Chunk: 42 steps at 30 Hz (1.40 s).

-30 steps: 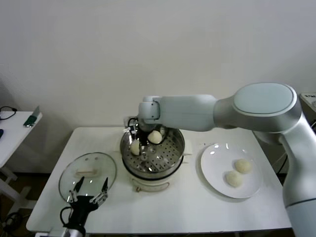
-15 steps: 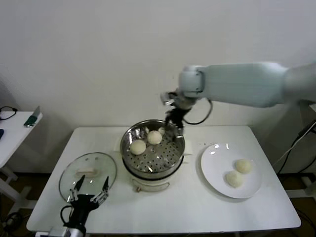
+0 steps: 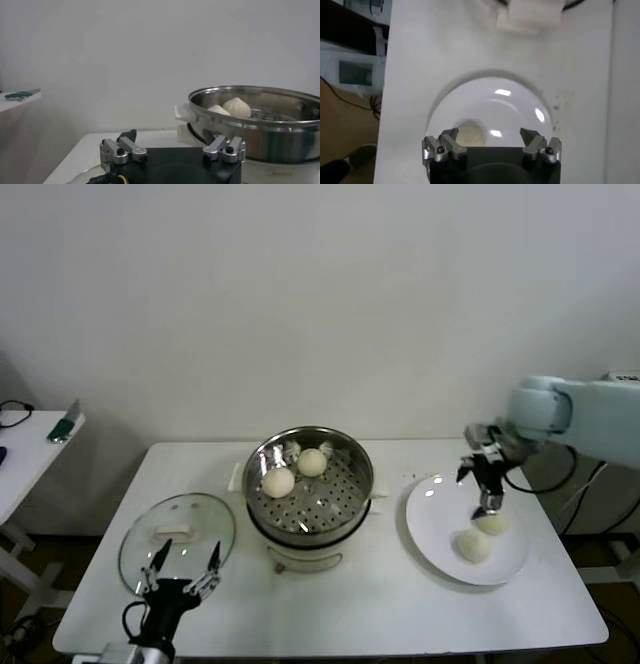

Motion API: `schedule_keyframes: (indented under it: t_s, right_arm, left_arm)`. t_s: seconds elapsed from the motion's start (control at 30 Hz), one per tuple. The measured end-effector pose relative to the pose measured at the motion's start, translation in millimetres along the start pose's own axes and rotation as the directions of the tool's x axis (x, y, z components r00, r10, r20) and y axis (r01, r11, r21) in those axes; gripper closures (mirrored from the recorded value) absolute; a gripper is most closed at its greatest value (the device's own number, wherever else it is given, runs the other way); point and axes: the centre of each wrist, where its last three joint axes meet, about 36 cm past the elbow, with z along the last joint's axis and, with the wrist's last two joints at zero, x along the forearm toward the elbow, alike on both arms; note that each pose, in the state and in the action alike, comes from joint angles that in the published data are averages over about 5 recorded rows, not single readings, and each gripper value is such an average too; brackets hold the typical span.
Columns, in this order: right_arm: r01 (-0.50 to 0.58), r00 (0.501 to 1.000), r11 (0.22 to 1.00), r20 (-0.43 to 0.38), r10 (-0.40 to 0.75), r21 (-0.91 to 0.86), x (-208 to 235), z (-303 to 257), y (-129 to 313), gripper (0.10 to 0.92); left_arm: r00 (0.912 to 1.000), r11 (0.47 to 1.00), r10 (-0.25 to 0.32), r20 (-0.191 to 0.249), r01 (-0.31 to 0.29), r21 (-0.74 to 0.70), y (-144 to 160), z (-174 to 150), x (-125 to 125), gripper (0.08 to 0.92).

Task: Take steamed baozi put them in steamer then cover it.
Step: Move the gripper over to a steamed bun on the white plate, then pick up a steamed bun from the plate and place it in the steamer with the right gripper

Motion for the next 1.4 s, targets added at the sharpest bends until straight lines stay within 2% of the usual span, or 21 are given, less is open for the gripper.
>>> schedule_keyframes:
  t_s: [0.4,0.73,0.83,0.97,1.07,1.27,1.4]
  right_arm:
    - [-0.012,1.000,0.996,-0.027,0.010,-0.087,-70.0,37.1,18.3,0.200]
    - [-0.013,0.999,0.993,-0.035,0.009,-0.114,-107.2,37.7,17.7,0.200]
    - [-0.010,0.999,0.993,-0.034,0.006,-0.113,-113.0,35.0,16.5,0.223]
    - [-0.001,1.000,0.994,-0.031,-0.002,-0.107,-116.9,32.4,15.5,0.303]
    - [0.004,1.000,0.995,-0.026,-0.006,-0.098,-115.3,30.6,13.4,0.331]
    - [0.004,1.000,0.999,-0.025,-0.005,-0.047,-99.2,22.2,0.5,0.343]
    - [-0.009,1.000,1.000,-0.022,0.010,0.019,-70.8,13.6,-19.8,0.344]
  left_arm:
    - [1.0000,1.000,-0.008,-0.005,0.008,-0.001,-2.6,2.6,2.9,0.177]
    - [0.9998,1.000,-0.015,-0.010,0.015,-0.003,-1.0,3.8,2.8,0.177]
    - [0.9998,1.000,-0.015,-0.012,0.015,-0.002,-1.1,4.0,2.2,0.177]
    - [0.9998,1.000,-0.015,-0.013,0.015,-0.001,-1.3,4.1,1.6,0.177]
    - [0.9998,1.000,-0.015,-0.014,0.015,-0.001,-1.5,3.6,1.2,0.177]
    - [0.9999,1.000,-0.010,-0.011,0.010,0.001,-3.2,1.8,0.3,0.177]
    - [0.9999,1.000,-0.008,-0.012,0.008,-0.001,-3.3,1.1,0.4,0.177]
